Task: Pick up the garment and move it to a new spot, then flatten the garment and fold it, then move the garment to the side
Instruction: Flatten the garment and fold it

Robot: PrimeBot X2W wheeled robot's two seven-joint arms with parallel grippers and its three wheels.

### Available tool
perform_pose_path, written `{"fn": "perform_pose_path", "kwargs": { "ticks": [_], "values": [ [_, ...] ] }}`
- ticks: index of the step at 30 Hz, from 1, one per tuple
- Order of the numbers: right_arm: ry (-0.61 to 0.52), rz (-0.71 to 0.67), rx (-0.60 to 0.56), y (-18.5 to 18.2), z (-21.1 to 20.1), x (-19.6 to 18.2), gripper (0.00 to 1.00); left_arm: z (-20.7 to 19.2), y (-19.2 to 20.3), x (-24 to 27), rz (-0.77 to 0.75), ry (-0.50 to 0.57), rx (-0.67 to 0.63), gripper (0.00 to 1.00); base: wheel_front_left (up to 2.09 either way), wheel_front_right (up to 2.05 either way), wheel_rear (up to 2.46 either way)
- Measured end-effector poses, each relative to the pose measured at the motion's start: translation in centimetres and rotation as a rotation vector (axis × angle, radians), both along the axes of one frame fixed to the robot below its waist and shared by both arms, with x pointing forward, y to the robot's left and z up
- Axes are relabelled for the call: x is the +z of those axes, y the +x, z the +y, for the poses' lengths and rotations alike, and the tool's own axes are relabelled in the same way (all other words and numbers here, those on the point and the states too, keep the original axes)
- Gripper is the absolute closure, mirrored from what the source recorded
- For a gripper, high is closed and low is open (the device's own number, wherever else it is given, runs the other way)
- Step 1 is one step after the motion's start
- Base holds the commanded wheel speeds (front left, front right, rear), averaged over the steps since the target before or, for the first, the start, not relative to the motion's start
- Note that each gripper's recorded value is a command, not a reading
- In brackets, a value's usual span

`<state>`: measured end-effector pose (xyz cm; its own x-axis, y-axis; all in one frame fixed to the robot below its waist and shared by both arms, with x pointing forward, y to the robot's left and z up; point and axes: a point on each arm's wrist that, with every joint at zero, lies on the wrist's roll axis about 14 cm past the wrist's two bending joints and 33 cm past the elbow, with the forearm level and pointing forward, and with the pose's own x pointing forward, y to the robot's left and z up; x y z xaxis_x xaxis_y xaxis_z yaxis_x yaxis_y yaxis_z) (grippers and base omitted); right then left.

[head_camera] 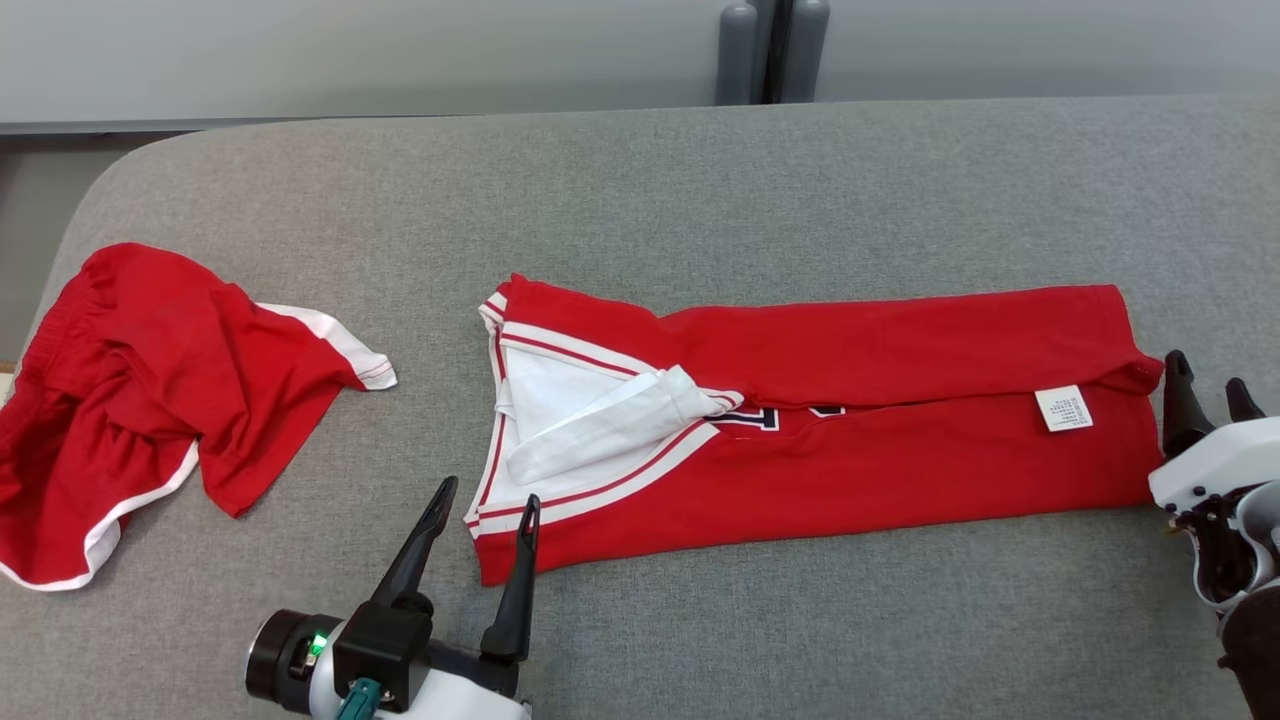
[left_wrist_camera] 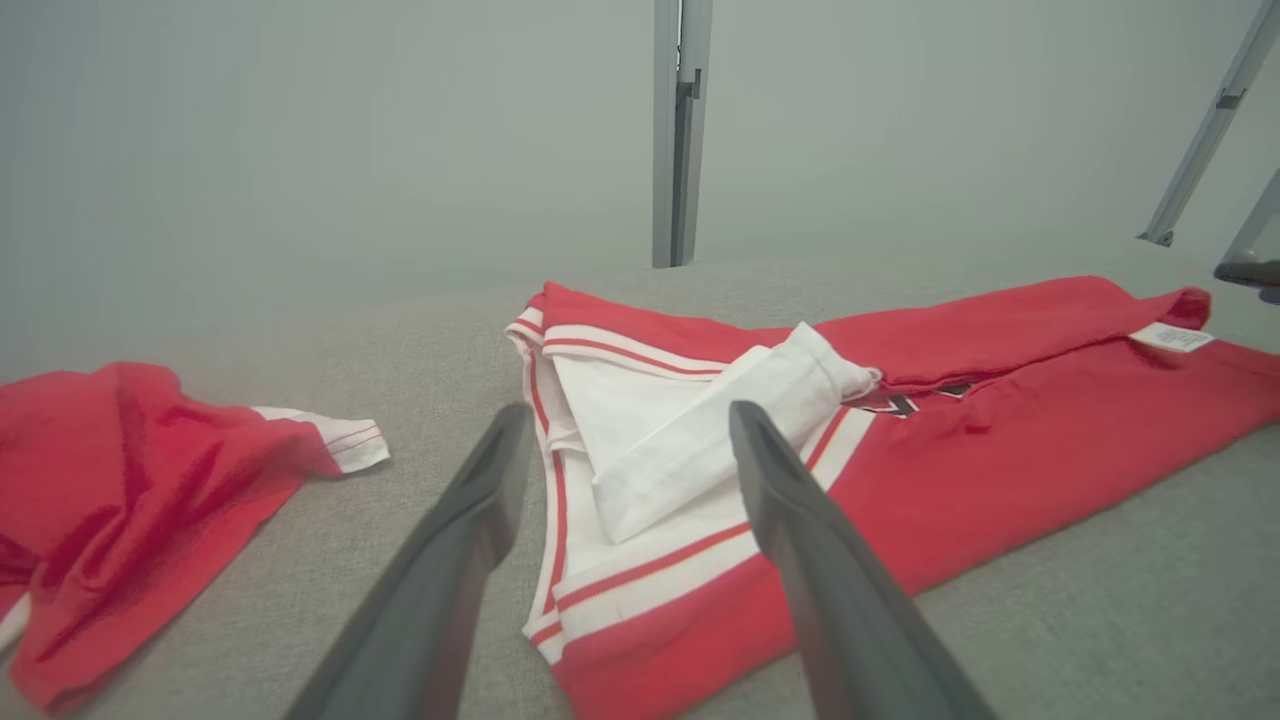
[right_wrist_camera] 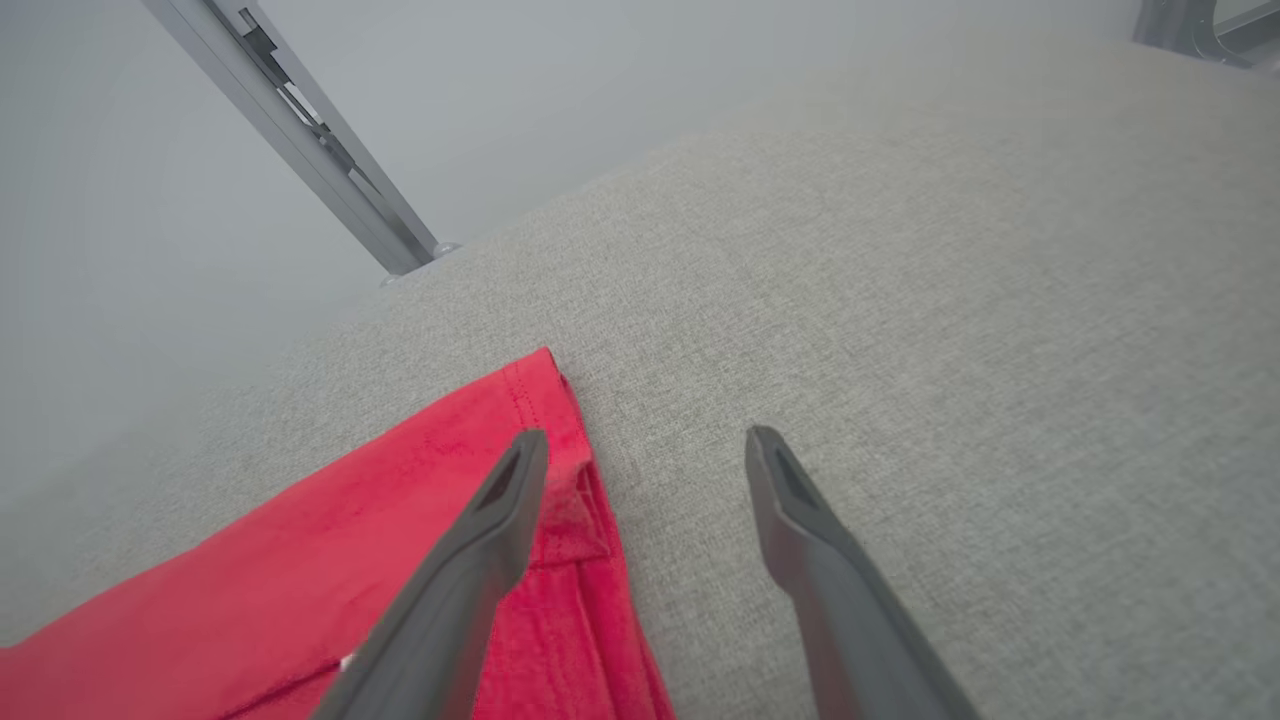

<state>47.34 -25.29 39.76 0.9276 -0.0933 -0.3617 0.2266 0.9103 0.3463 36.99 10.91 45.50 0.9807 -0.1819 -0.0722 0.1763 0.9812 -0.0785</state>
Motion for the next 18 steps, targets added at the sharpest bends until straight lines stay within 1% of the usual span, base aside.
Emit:
{"fn": "perform_pose_path", "kwargs": {
  "ticks": [6, 12, 18],
  "values": [
    [0.008, -0.003, 0.035, 0.9, 1.8, 0.2, 0.0, -0.4, 0.4, 0.6, -0.019, -0.003, -0.014, 0.0, 0.0, 0.0, 0.0],
    [-0.002, 0.063, 0.053, 1.4, 2.7, -1.5, 0.0, 0.6, 0.1, -0.1, 0.004, 0.003, 0.013, 0.0, 0.0, 0.0, 0.0],
    [0.003, 0.14, 0.062, 0.6, 3.0, -3.1, 0.0, 0.8, 0.0, -0.2, 0.01, -0.015, 0.026, 0.0, 0.0, 0.0, 0.0]
  ]
}}
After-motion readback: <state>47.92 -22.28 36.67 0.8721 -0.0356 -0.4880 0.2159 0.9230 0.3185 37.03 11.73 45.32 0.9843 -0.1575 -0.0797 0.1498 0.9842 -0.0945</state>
